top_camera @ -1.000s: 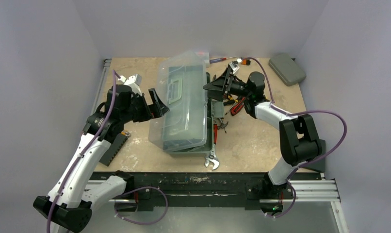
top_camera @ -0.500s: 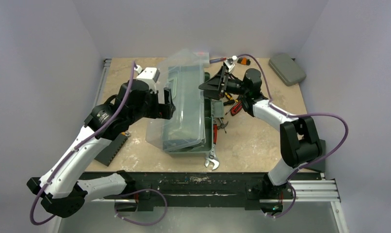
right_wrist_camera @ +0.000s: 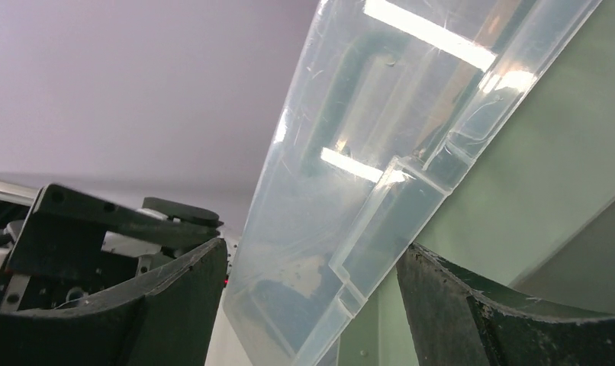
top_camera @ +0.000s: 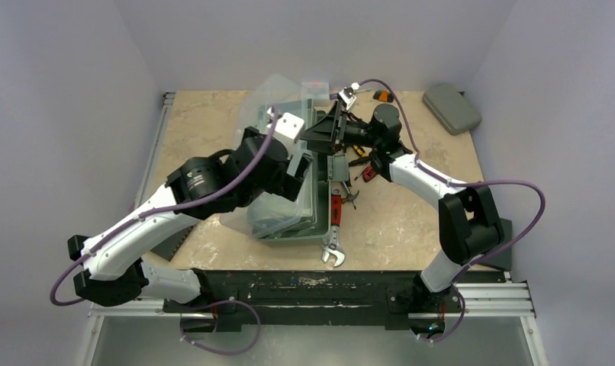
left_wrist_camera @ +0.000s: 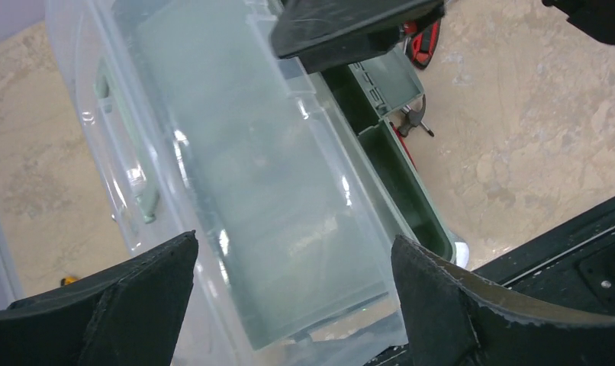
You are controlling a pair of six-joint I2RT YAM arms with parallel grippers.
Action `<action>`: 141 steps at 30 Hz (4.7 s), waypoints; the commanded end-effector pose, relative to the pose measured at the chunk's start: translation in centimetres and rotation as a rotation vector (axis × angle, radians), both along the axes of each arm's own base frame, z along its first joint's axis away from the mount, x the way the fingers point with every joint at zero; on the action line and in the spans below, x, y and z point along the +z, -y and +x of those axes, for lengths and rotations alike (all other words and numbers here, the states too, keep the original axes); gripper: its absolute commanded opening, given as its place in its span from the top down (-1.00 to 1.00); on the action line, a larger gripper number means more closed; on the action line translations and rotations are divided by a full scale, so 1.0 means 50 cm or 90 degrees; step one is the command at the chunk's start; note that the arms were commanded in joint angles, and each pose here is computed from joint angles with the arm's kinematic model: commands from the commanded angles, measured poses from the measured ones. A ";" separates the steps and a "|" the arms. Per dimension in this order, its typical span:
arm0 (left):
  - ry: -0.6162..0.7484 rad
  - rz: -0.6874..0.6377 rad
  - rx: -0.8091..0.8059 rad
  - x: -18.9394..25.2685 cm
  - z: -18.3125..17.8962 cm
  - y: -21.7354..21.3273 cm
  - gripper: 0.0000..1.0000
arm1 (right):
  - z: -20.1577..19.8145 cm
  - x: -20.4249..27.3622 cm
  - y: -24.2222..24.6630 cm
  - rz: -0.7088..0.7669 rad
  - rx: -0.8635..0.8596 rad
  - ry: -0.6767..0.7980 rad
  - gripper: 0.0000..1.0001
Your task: Pack the tool kit
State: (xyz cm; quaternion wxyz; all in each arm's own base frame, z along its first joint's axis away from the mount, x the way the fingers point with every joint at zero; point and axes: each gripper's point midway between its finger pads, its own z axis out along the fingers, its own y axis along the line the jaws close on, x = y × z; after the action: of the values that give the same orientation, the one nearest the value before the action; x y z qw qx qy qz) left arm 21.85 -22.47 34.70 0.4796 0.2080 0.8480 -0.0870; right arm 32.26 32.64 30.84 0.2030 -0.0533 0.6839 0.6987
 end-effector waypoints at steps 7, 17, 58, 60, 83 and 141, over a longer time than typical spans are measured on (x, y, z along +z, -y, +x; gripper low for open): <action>0.105 0.222 0.033 0.019 -0.017 0.019 -0.93 | -0.013 0.084 -0.035 0.053 0.028 0.059 -0.59; 0.113 0.426 0.112 -0.020 0.003 0.009 -1.00 | -0.016 0.082 -0.035 0.059 0.031 0.057 -0.59; 0.160 0.548 0.203 -0.035 0.028 -0.094 -0.87 | -0.026 0.061 -0.010 0.063 0.023 0.045 -0.64; 0.160 0.551 0.202 -0.035 0.029 -0.092 -0.87 | -0.015 0.053 0.002 0.059 0.003 0.041 -0.67; 0.173 0.539 0.206 -0.015 0.032 -0.093 -0.85 | 0.061 -0.101 0.141 -0.252 -0.202 0.073 -0.72; 0.175 0.523 0.207 -0.001 0.035 -0.085 -0.84 | -0.112 -0.374 0.174 -0.608 -0.203 0.063 -0.29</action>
State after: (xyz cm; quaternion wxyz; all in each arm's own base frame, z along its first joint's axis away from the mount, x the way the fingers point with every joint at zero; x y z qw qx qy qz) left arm 24.43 -22.53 31.78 0.4957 0.2127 0.7918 0.2864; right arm 26.11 24.51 13.17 0.2840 -0.0774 0.9123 0.2848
